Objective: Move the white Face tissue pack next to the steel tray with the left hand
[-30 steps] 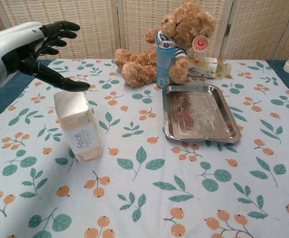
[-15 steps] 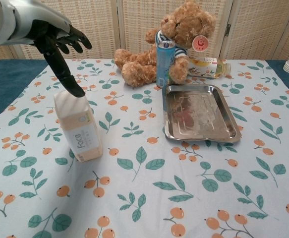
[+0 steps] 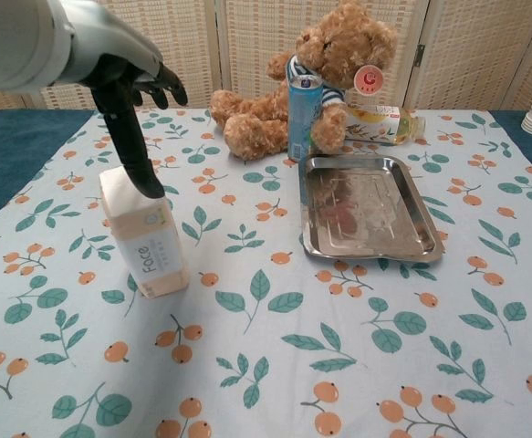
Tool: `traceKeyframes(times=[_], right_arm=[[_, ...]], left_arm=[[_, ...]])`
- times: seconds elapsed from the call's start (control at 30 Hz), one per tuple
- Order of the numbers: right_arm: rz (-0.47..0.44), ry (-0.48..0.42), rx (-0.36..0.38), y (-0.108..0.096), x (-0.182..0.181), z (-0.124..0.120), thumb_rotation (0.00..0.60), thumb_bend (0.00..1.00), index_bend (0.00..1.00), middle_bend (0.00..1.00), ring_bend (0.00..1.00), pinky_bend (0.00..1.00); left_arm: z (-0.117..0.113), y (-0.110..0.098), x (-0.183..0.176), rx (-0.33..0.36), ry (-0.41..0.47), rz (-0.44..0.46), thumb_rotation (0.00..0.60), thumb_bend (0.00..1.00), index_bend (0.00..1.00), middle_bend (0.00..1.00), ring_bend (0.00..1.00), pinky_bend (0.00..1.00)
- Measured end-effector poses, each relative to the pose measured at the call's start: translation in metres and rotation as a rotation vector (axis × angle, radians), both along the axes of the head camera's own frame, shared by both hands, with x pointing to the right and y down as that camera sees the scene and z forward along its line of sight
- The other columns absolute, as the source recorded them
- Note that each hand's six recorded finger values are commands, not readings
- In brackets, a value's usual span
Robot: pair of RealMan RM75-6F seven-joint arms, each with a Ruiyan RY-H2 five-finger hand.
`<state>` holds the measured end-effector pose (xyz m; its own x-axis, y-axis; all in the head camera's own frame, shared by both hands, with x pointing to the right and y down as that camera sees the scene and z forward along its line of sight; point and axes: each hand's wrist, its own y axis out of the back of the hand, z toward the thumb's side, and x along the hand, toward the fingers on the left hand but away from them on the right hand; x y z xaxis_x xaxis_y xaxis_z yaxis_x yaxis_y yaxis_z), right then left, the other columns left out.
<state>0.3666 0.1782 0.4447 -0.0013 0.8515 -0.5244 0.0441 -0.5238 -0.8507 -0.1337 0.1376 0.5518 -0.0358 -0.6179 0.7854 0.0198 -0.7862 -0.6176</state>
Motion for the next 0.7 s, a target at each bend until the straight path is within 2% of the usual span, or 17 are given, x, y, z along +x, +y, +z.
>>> traceKeyframes(times=[0.17,0.4,0.7], right_arm=[[0.002,-0.004,-0.015,0.000,0.000,0.002,0.600,0.12,0.02,0.00,0.00,0.00],[0.002,-0.012,-0.010,-0.002,0.000,0.000,0.600,0.12,0.02,0.00,0.00,0.00],[0.003,-0.022,-0.003,-0.002,0.000,-0.003,0.600,0.12,0.02,0.00,0.00,0.00]], left_arm=[[0.014,0.002,-0.002,-0.002,-0.046,-0.021,0.600,0.16,0.00,0.04,0.00,0.07],[0.019,0.005,0.003,-0.037,-0.039,-0.043,0.600,0.16,0.00,0.06,0.00,0.08],[0.030,0.007,0.001,-0.039,-0.074,-0.046,0.600,0.16,0.00,0.07,0.00,0.09]])
